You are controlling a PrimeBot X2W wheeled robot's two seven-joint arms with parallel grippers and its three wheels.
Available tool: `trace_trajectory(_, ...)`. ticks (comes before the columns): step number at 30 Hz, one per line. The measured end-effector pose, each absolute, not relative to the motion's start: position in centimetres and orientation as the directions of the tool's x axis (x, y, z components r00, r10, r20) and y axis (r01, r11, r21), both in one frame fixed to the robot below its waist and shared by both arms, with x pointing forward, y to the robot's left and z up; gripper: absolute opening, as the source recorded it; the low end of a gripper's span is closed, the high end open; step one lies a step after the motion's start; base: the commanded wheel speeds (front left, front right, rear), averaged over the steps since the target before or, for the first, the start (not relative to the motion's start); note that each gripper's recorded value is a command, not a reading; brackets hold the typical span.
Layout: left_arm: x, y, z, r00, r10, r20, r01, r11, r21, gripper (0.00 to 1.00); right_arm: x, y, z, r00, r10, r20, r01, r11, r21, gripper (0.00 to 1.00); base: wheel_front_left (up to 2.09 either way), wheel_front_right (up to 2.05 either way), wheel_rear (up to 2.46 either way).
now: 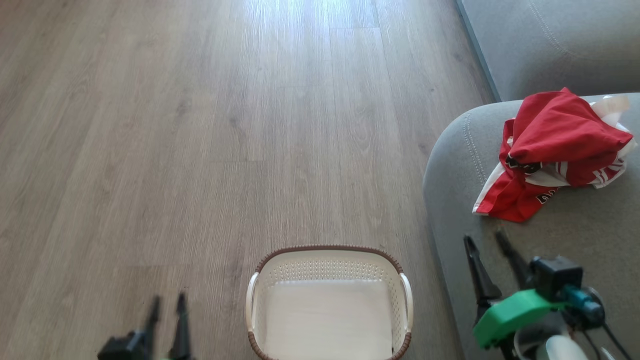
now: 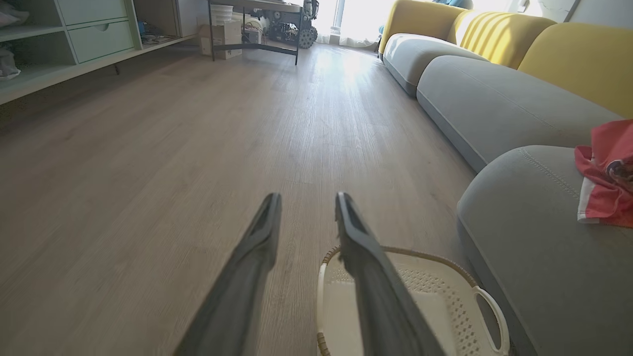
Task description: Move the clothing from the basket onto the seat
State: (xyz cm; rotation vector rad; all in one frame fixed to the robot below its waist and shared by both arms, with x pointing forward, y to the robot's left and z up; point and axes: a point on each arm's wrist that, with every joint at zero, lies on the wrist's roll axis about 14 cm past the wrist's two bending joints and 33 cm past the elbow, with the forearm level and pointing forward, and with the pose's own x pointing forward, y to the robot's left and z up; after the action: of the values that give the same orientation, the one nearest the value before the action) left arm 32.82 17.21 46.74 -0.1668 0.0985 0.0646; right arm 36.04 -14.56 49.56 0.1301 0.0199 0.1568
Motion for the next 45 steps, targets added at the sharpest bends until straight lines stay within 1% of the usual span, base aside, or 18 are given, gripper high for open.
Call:
trace_trajectory(5,31.2,16.8,43.5,0.977,0.06,-0.206,-0.094,0.983,-0.157,0.0,34.2,-14.8,45.3,0.978,0.153,-0.144,-0.132,0.981,0.143,0.0,0.0,0.0,0.0)
trace_trajectory(7,30.7,16.7,42.7,0.97,0.062,-0.237,-0.105,0.979,-0.173,0.0,33.5,-14.9,44.3,0.974,0.147,-0.175,-0.118,0.98,0.163,0.0,0.0,0.0,0.0)
trace_trajectory(28,31.4,17.2,42.3,0.952,0.067,-0.299,-0.181,0.911,-0.371,0.0,33.8,-16.3,44.1,0.977,0.093,-0.19,-0.016,0.929,0.371,0.0,0.0,0.0,0.0)
trace_trajectory(33,32.0,17.2,42.7,0.952,0.061,-0.301,-0.193,0.88,-0.433,0.0,34.4,-16.5,44.6,0.98,0.082,-0.179,0.003,0.902,0.432,0.0,0.0,0.0,0.0)
trace_trajectory(45,32.4,17.6,42.7,0.946,0.056,-0.319,-0.23,0.808,-0.542,0.0,34.5,-17.3,44.4,0.98,0.056,-0.193,0.06,0.835,0.548,0.0,0.0,0.0,0.0)
